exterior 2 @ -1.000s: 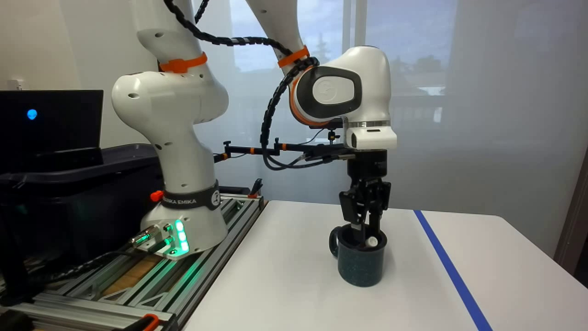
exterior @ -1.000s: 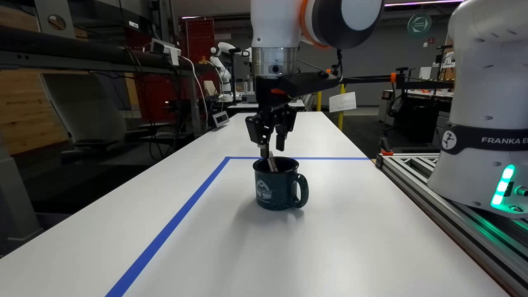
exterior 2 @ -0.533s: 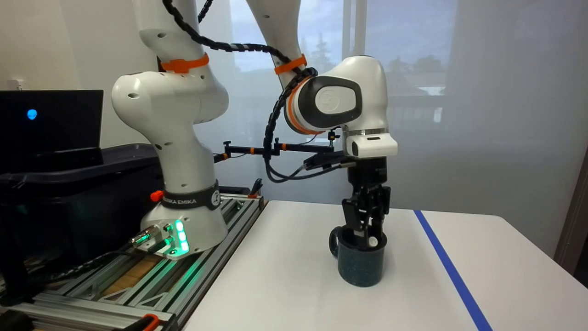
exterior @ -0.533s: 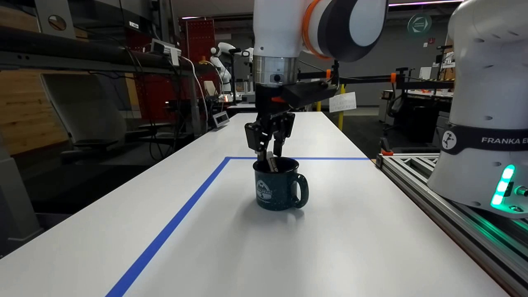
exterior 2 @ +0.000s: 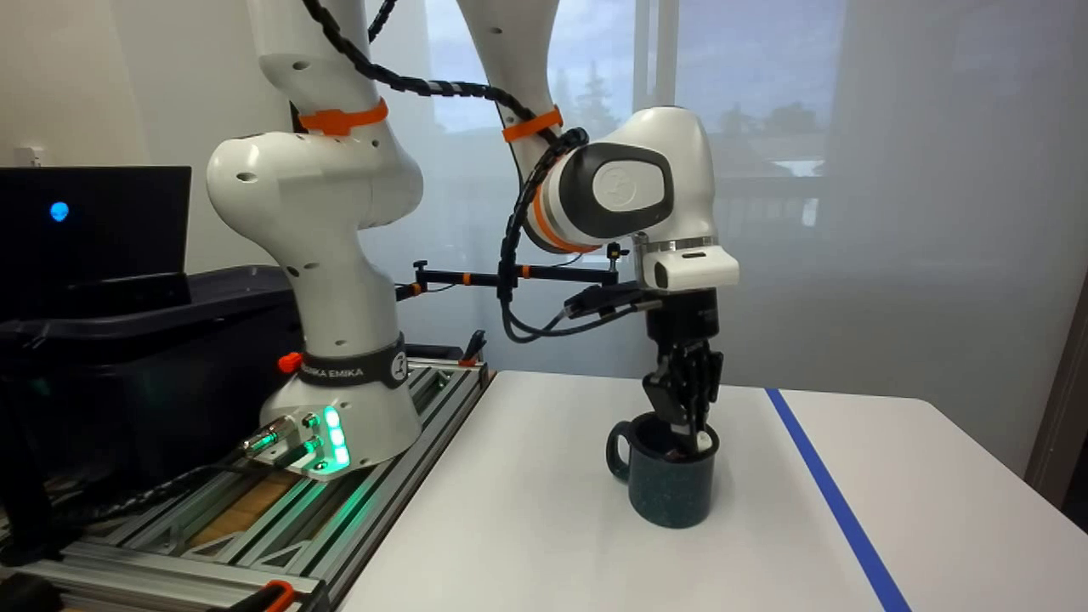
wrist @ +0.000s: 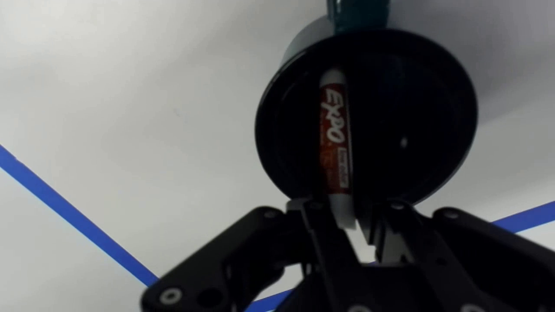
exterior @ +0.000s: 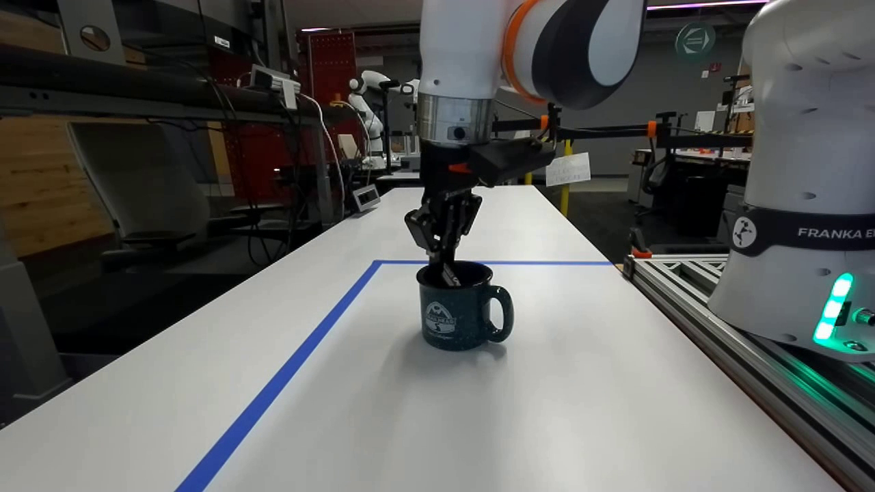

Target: Remove the marker out of the cup

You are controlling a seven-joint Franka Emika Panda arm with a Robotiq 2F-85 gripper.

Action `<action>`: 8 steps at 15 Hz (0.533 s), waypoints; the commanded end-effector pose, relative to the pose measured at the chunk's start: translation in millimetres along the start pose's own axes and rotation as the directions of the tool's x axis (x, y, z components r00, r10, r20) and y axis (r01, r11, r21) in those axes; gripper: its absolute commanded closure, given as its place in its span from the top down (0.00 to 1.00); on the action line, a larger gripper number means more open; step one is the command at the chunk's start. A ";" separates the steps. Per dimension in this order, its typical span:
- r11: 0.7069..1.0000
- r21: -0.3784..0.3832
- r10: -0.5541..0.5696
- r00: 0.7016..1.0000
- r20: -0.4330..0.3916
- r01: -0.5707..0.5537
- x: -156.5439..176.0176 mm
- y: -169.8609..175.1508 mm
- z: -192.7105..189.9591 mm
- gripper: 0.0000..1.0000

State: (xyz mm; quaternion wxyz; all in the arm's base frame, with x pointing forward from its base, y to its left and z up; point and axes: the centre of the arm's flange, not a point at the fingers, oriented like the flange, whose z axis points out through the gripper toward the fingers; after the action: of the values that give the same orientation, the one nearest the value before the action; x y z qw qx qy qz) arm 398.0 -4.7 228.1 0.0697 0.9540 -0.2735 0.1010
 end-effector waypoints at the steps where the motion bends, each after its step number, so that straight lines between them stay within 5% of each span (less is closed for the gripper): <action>1: 1.000 0.016 -0.019 1.000 -0.009 0.019 -16.9 4.6 5.0 0.05; 8: 0.984 0.167 -0.062 0.997 0.041 0.055 -18.0 3.6 -58.3 0.05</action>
State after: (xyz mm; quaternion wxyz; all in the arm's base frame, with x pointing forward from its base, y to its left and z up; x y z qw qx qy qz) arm 407.4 12.6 229.8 0.0209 0.9623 -0.2513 0.1020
